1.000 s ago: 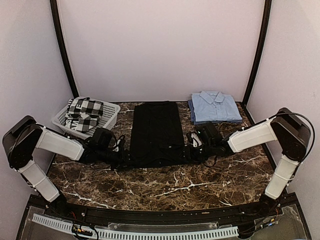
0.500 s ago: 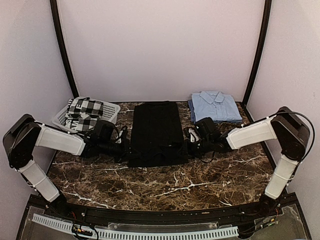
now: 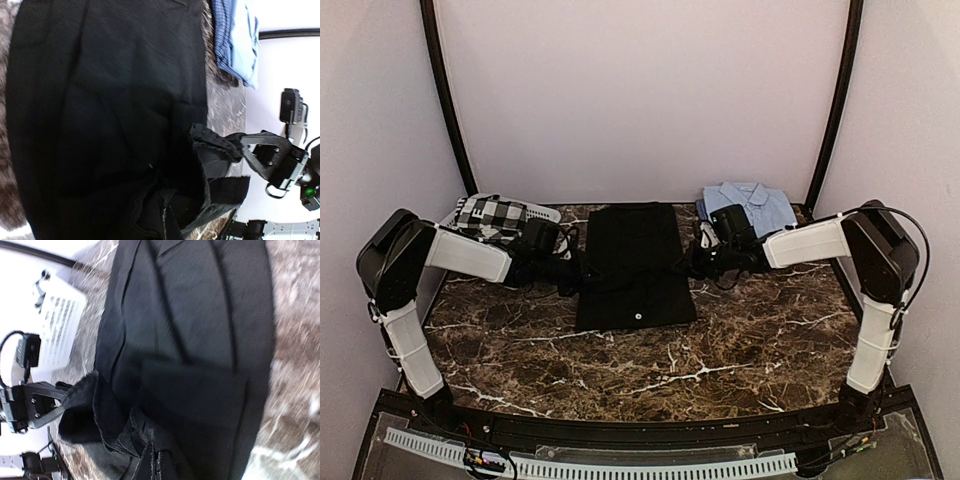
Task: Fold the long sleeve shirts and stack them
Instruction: Smooth out the 2/3-rectangle-folded shirt at the center of the board.
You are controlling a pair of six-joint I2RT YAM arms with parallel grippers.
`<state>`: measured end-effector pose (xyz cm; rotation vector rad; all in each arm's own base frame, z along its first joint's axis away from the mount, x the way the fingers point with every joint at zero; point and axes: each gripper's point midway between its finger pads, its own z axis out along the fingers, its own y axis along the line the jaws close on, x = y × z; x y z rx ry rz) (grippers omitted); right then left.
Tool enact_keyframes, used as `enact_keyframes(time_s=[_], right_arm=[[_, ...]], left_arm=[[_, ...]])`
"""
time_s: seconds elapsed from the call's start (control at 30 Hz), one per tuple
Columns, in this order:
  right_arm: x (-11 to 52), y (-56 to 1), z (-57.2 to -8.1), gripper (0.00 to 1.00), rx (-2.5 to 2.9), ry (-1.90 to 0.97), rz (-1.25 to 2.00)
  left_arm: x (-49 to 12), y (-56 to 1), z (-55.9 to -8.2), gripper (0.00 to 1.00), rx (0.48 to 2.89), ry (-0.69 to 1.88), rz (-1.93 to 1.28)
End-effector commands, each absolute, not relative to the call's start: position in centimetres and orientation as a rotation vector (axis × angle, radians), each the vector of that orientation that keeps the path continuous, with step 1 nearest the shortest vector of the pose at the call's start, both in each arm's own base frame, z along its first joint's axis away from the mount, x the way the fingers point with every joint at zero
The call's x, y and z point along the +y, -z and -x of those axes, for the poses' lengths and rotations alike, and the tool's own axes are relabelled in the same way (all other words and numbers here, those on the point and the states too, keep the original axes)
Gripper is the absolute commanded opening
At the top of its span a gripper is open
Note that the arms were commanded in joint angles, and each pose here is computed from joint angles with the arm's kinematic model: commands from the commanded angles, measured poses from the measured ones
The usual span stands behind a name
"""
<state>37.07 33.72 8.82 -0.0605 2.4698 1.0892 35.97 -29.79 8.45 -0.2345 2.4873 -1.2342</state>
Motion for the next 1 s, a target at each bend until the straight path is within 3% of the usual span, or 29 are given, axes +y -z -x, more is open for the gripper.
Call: enact_keyframes(time_s=[0.0,0.1,0.2,0.23,0.27,0.37,0.5,0.63,0.97], right_arm=[[33.8,-10.3,-40.8,0.00,2.392,-1.071,0.047],[33.8,-10.3,-42.1,0.01,2.393,-1.066,0.042],[33.8,-10.6,-42.9,0.25,2.394,-1.058,0.042],[33.8,-11.0,-43.1,0.34,2.389,-1.049,0.049],[33.6,-11.4,-43.3,0.37,2.383,-1.036,0.052],[33.1,-12.5,-43.5,0.46,2.366,-0.992,0.071],[32.4,-12.7,-42.9,0.52,2.382,-0.925,0.125],[31.8,-11.6,-42.1,0.53,2.406,-0.873,0.203],[33.0,-8.3,-42.5,0.53,2.435,-0.837,0.395]], left_arm=[[-29.0,-8.1,-38.8,0.01,2.461,1.165,0.249],[-28.8,-8.3,-40.0,0.13,2.439,1.170,0.266],[-28.2,-8.7,-41.1,0.22,2.438,1.116,0.270],[-27.9,-9.2,-41.6,0.30,2.424,1.112,0.276],[-27.7,-9.6,-41.8,0.33,2.412,1.104,0.277],[-26.7,-10.8,-42.8,0.47,2.378,1.074,0.282],[-25.3,-11.4,-42.9,0.57,2.380,1.002,0.264],[-24.8,-11.0,-41.9,0.60,2.410,0.962,0.221],[-25.1,-6.9,-40.2,0.54,2.548,0.943,0.131]])
